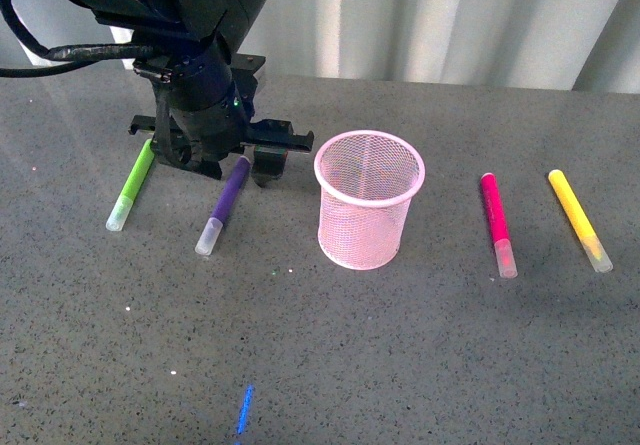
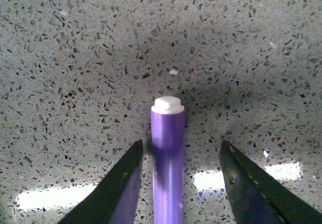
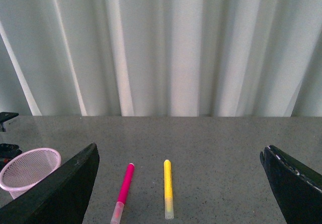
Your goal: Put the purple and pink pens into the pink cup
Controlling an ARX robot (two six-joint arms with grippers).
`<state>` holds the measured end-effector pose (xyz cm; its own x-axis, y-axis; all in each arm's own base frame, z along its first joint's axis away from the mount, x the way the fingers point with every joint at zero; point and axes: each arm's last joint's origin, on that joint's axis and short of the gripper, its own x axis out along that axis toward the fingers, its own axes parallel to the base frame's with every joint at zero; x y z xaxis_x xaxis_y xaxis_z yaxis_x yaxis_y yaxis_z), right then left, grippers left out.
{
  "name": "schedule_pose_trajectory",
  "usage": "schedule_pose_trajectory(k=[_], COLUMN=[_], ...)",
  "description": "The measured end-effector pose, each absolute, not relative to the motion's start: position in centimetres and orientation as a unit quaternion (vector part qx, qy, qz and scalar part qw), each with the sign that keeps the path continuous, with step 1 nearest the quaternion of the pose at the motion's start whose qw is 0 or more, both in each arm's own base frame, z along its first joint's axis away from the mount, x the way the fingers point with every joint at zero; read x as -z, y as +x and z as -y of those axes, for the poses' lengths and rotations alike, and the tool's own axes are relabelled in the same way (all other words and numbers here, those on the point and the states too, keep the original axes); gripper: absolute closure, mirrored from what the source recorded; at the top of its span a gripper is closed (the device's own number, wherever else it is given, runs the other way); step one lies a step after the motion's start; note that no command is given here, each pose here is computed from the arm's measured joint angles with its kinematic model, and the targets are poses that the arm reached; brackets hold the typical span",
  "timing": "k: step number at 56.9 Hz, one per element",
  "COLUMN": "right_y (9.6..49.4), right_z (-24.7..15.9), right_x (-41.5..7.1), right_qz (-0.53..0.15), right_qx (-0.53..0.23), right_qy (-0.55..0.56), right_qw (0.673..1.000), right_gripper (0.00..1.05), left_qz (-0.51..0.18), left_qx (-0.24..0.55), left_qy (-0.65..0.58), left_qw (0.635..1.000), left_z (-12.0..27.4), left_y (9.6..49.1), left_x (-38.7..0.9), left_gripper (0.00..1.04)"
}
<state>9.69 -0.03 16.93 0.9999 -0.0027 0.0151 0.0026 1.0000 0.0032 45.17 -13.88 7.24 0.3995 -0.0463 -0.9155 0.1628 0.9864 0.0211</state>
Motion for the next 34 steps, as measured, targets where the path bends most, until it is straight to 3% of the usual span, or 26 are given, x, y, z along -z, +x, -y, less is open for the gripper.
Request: schedule_pose_trajectory(k=[7,12,34], right_y=[9.69,9.69,9.69], right_z=[0.03,0.03,0.03], right_x=[-16.93,-16.92,-16.92], right_qz=[0.008,0.007,0.007], right_qx=[0.001,0.001,0.001], right_qy=[0.002,0.002,0.002], right_qw=[1.000,1.000,1.000], right_gripper=[0.07,0.07,0.07], left_qz=[-0.544,-0.543,-0.531], left_qx=[0.062,0.060,0.056], left_qy=[0.050,0.045,0.016], left_qw=[0.836,0.836,0.845], left_z=[14.20,14.25,14.13], left_y=[45.17,45.20,45.35], left_x=[-7.25,-7.29,-7.32], left_gripper=[0.81,0.91,0.92])
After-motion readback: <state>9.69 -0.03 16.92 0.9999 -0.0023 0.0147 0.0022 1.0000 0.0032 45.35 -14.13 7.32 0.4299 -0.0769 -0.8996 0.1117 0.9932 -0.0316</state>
